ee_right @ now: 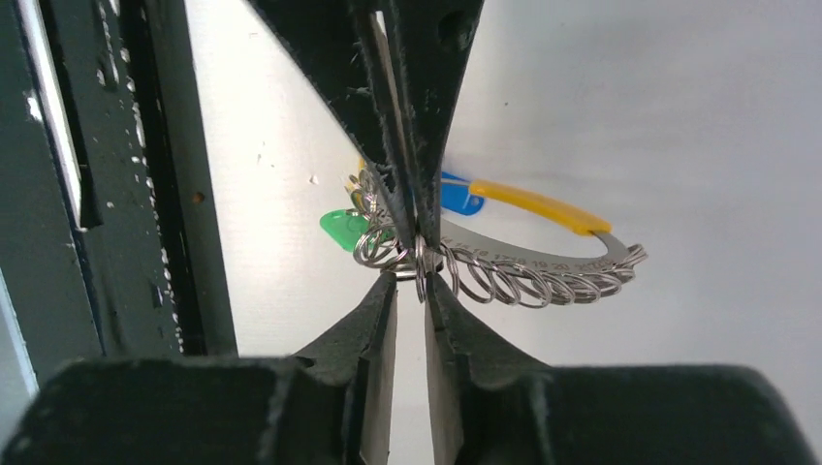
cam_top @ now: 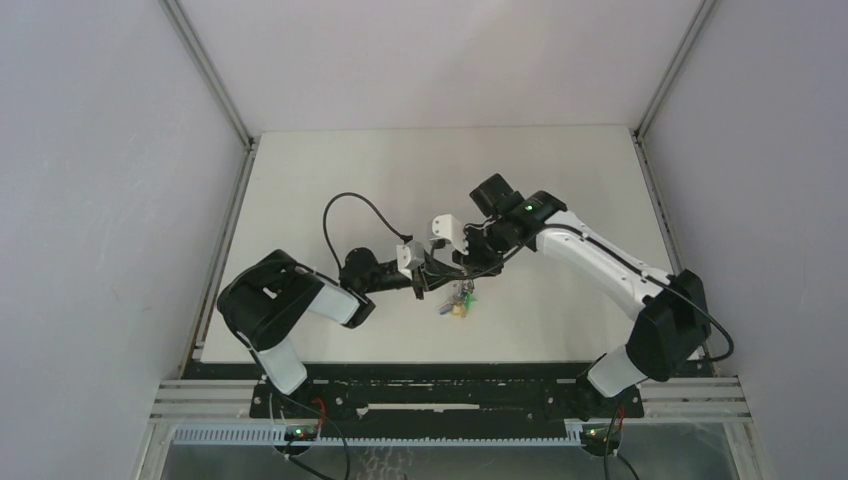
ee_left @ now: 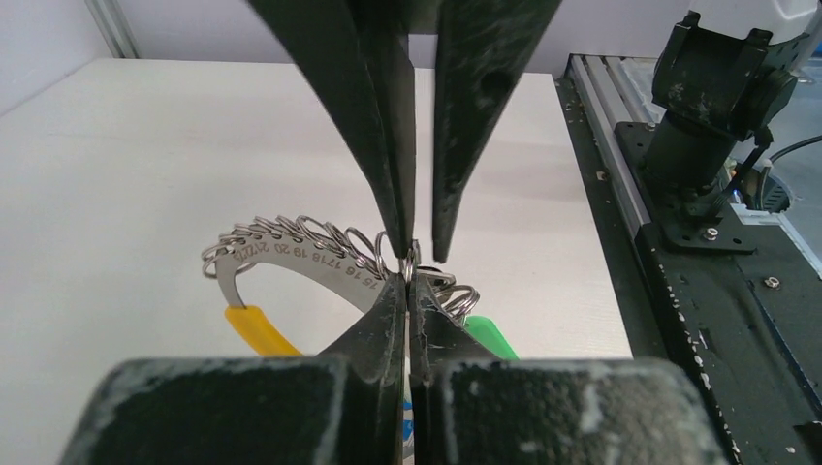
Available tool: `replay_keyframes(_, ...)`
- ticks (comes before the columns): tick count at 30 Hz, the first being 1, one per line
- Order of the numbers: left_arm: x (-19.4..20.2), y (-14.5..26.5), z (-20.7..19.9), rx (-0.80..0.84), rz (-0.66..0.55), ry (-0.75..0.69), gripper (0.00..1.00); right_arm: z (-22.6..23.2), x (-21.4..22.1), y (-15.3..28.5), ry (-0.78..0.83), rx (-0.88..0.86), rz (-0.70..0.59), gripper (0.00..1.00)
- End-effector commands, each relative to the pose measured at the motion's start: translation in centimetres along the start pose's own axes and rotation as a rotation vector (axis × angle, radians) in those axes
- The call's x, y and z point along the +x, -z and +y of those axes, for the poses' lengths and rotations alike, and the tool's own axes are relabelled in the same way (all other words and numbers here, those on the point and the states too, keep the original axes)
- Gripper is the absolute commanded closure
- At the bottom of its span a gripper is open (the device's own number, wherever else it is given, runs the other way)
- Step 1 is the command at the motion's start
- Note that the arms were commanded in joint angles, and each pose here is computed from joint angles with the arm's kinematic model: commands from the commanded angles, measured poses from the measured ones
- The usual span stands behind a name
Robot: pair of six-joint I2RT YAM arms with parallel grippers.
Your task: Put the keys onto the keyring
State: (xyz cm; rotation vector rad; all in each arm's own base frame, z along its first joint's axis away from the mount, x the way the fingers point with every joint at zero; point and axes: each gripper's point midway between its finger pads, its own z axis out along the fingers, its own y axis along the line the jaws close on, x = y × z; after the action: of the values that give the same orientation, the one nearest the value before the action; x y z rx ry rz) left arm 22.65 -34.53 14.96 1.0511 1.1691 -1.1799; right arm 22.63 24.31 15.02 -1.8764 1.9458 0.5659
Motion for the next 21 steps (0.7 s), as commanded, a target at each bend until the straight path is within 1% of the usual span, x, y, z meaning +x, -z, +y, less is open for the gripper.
replay_keyframes(1, -3.1, -0.4, 0.7, -0.021, -0.08, -0.07, 1.0, -0.4, -2.8, 2.7, 0.06, 0.054, -0.254, 0.81)
replay_keyframes(4, -3.3, -0.2, 0.8, -0.029, -0.082, -0.077, 1.0, -0.1, -2.2, 3.1, 0.043, 0.057, -0.365, 0.76)
replay_keyframes(7, -3.5, 0.0, 0.9, -0.037, -0.085, -0.083, 1.0, -0.1, -1.7, 3.4, 0.031, 0.057, -0.448, 0.75)
replay_keyframes(12, -4.1, 0.1, 0.7, -0.034, -0.096, -0.095, 1.0, -0.3, -1.3, 3.1, 0.024, 0.043, -0.513, 0.75)
replay_keyframes(17, -4.4, 0.2, 0.6, -0.031, -0.101, -0.097, 1.0, -0.5, -1.5, 2.8, 0.053, 0.031, -0.57, 0.75)
replay_keyframes(21, -4.4, 0.1, 0.6, -0.029, -0.102, -0.096, 1.0, -0.9, -1.5, 2.4, 0.055, 0.038, -0.585, 0.75)
